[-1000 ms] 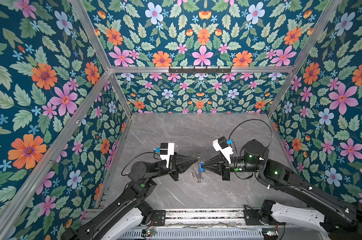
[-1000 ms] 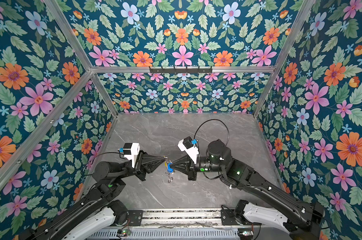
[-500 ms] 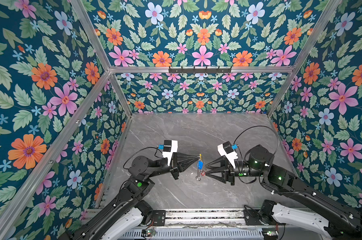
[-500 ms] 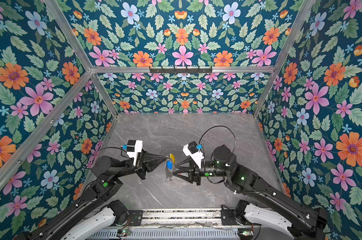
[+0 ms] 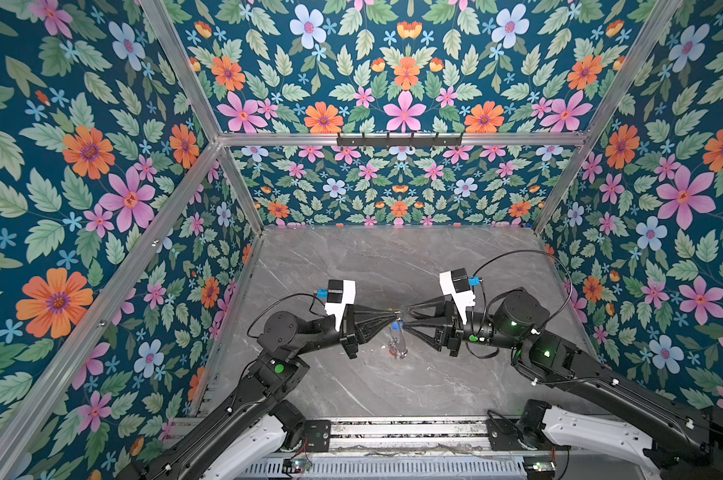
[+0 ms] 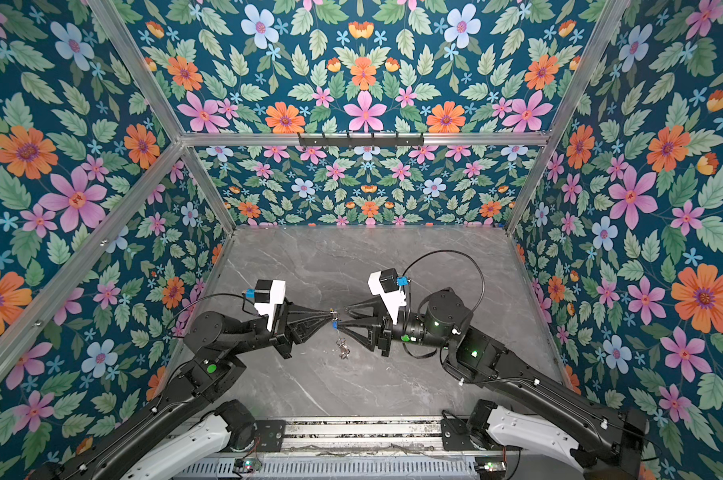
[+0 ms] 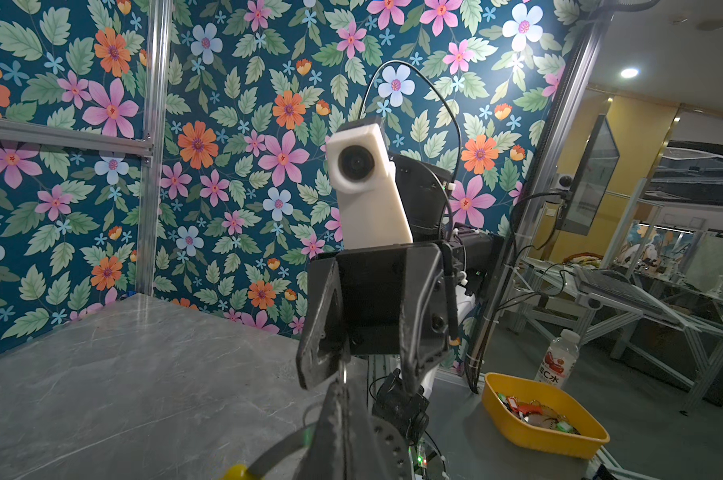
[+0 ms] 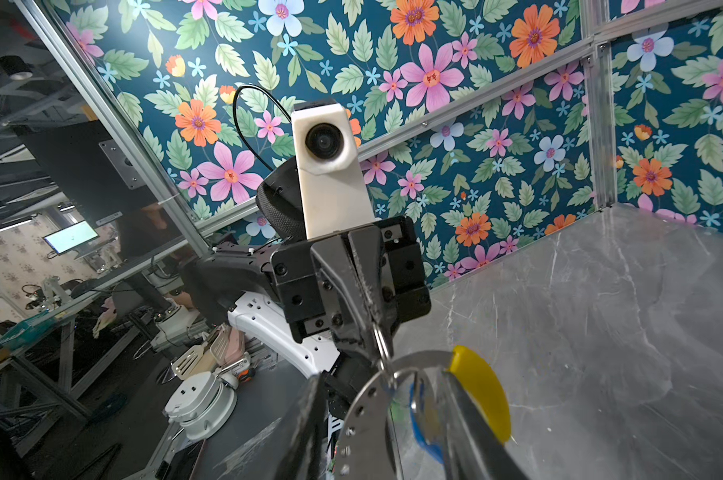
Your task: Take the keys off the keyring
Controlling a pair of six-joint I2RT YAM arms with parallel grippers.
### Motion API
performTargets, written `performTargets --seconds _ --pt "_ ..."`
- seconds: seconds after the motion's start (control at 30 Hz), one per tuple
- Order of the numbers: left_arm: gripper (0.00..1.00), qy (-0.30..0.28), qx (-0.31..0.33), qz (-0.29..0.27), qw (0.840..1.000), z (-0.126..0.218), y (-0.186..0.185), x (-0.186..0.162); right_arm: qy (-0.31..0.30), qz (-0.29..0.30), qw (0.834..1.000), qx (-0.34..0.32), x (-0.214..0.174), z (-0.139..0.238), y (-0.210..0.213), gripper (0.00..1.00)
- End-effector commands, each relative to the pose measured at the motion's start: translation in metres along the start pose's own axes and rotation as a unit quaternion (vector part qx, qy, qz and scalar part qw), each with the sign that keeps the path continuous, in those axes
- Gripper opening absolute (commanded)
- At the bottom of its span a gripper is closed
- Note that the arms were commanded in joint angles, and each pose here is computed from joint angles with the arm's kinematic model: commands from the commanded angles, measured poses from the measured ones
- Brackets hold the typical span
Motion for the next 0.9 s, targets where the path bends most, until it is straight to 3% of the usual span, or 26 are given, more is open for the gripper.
performTargets --seconds 0.0,0.37,0.7,0.87 --pt "0.00 -0.013 -0.003 -0.008 1.000 0.0009 -0.0024 0.0047 -0.032 0.008 0.999 0.017 0.0108 -0.0014 0.0045 0.43" --pt "0.00 -0.014 -0.003 -0.010 1.000 0.0016 -0.0033 0.0049 -0.015 -0.001 1.000 0.023 0.0074 -0.0067 0.0024 0.23" --pt "0.00 -0.015 0.003 -0.009 1.000 0.0016 -0.0012 0.0035 -0.007 -0.004 1.000 0.030 0.0040 -0.0074 0.0024 0.12" --pt "0.00 -0.015 0.003 -0.009 1.000 0.0017 -0.0016 0.0038 -0.003 -0.007 0.999 0.031 0.0023 -0.0085 0.0016 0.11"
Point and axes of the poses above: each gripper's point midway between its finger pads, its own z axis back along the fingers, its own y axis along the line the jaws close on, x = y × z, the point moved 9 cm from there along z, back along the fingers, and after that the axes turned 2 degrees about z, right-handed, at the moved point
